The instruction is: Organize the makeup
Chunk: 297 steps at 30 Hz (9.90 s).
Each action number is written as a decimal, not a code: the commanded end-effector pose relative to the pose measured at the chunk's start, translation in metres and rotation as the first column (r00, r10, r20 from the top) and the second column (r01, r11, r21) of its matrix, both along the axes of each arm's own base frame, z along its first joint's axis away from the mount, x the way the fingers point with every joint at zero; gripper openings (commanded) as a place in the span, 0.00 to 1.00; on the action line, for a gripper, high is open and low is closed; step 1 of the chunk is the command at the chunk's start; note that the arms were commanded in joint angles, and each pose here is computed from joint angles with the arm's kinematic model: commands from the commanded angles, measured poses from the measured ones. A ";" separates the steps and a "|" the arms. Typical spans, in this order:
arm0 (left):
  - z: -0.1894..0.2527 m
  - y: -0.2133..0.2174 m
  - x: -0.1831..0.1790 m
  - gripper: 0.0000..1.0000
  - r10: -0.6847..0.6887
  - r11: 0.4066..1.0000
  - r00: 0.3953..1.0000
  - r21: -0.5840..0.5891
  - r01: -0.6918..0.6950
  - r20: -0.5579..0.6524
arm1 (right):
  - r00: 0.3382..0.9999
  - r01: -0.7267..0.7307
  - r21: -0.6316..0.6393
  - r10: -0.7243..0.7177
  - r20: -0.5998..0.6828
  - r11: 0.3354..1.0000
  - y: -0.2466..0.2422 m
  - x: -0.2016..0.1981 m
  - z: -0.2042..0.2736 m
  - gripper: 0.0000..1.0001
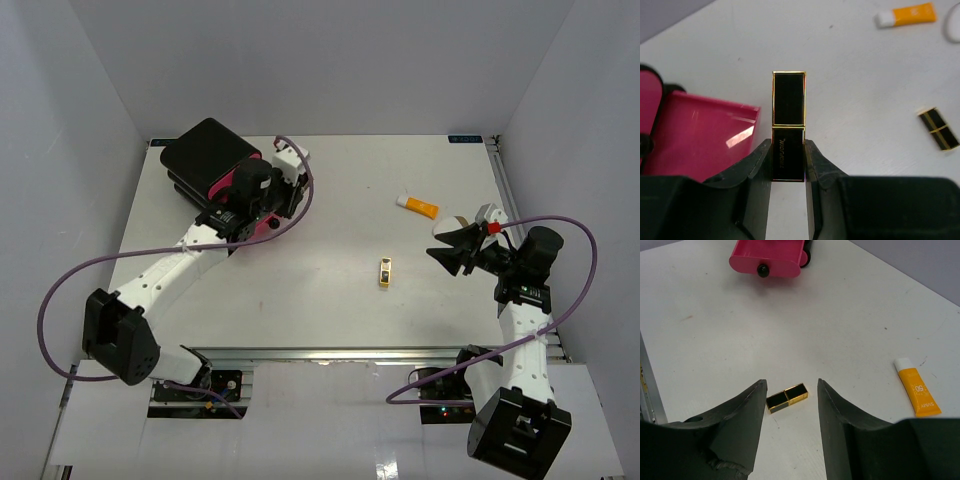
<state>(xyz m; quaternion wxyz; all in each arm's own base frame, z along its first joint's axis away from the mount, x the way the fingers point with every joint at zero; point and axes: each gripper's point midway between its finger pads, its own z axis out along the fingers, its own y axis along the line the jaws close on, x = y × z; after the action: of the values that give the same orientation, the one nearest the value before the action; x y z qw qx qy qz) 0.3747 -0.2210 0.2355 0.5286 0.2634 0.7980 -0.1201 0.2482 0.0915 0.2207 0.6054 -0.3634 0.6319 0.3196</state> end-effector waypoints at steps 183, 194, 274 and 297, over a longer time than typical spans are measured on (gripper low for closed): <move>-0.134 -0.011 -0.030 0.36 0.127 0.920 0.969 0.391 -0.035 -0.210 | 0.956 0.129 0.050 -0.111 -0.271 0.990 -0.008 0.039 -0.006 0.65; -0.179 0.022 0.005 0.35 0.222 0.750 0.974 0.644 -0.149 -0.034 | 0.958 0.125 0.053 -0.107 -0.266 0.991 -0.007 0.037 -0.004 0.66; -0.158 0.092 0.108 0.88 0.529 0.751 0.848 0.489 -0.444 -0.043 | 0.954 0.128 0.073 -0.103 -0.280 0.989 -0.011 0.035 -0.004 0.66; -0.169 0.094 0.092 0.56 0.589 0.696 0.807 0.480 -0.534 0.043 | 0.948 0.136 0.072 -0.109 -0.299 0.988 -0.012 0.037 -0.011 0.67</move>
<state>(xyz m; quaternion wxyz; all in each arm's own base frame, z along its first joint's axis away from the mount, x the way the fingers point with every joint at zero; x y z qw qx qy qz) 0.4834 -0.1226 0.0590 0.4177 0.1138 0.8704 0.2344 0.2834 0.0803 0.2083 0.5311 -0.2351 0.7289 0.3623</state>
